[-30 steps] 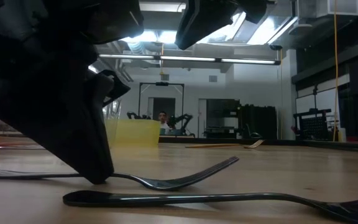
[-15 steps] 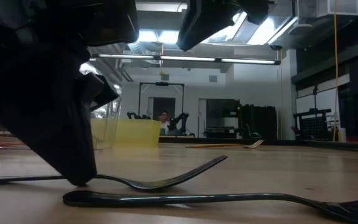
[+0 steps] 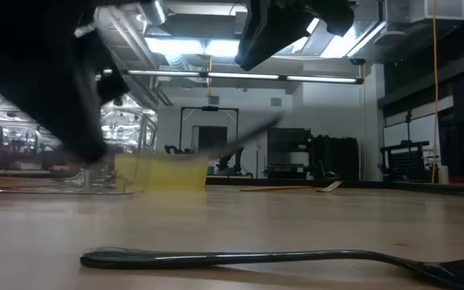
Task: Sort silverware by color (type)
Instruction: Put the black fork into the orange bin
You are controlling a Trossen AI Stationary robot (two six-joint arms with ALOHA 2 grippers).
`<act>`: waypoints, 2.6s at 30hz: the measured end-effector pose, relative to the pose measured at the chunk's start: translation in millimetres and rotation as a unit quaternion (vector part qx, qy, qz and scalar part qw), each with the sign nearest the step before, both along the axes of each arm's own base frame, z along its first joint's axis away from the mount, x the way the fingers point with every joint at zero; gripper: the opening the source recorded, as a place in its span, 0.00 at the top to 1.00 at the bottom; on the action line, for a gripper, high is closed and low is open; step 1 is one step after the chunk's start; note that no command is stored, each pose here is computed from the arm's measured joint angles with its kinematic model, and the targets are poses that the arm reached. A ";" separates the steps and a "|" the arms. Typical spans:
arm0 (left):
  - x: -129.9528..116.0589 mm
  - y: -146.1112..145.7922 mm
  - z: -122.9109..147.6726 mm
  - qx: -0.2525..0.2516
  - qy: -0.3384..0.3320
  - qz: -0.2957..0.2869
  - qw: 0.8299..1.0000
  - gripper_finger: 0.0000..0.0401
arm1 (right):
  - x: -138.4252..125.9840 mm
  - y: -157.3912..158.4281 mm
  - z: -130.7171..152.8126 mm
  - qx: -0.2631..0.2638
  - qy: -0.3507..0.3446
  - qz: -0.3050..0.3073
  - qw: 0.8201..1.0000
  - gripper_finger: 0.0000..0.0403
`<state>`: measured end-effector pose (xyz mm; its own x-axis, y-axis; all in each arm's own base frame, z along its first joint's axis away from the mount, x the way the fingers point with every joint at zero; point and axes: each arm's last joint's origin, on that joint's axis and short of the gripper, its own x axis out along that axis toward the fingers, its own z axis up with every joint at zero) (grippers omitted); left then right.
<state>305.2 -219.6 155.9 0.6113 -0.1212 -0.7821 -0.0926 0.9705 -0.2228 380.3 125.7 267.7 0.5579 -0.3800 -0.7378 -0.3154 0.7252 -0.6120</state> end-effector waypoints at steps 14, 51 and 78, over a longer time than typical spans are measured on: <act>-52.5 25.9 71.8 0.018 0.027 0.086 0.996 1.00 | -0.6 -0.5 -0.2 -0.006 0.002 -0.002 1.000 0.79; -176.8 31.6 104.3 -0.069 0.270 0.398 0.874 1.00 | -0.1 -0.2 0.0 -0.003 0.000 -0.002 1.000 0.79; -152.0 -6.3 24.3 0.046 0.289 0.477 0.829 0.99 | 0.1 -0.1 0.2 -0.002 -0.002 -0.002 1.000 0.79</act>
<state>153.1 -225.9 180.2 -0.0847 0.2784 -0.9567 -0.8929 0.4050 0.1969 380.5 125.6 267.9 0.5592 -0.3852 -0.7341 -0.3112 0.7232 -0.6165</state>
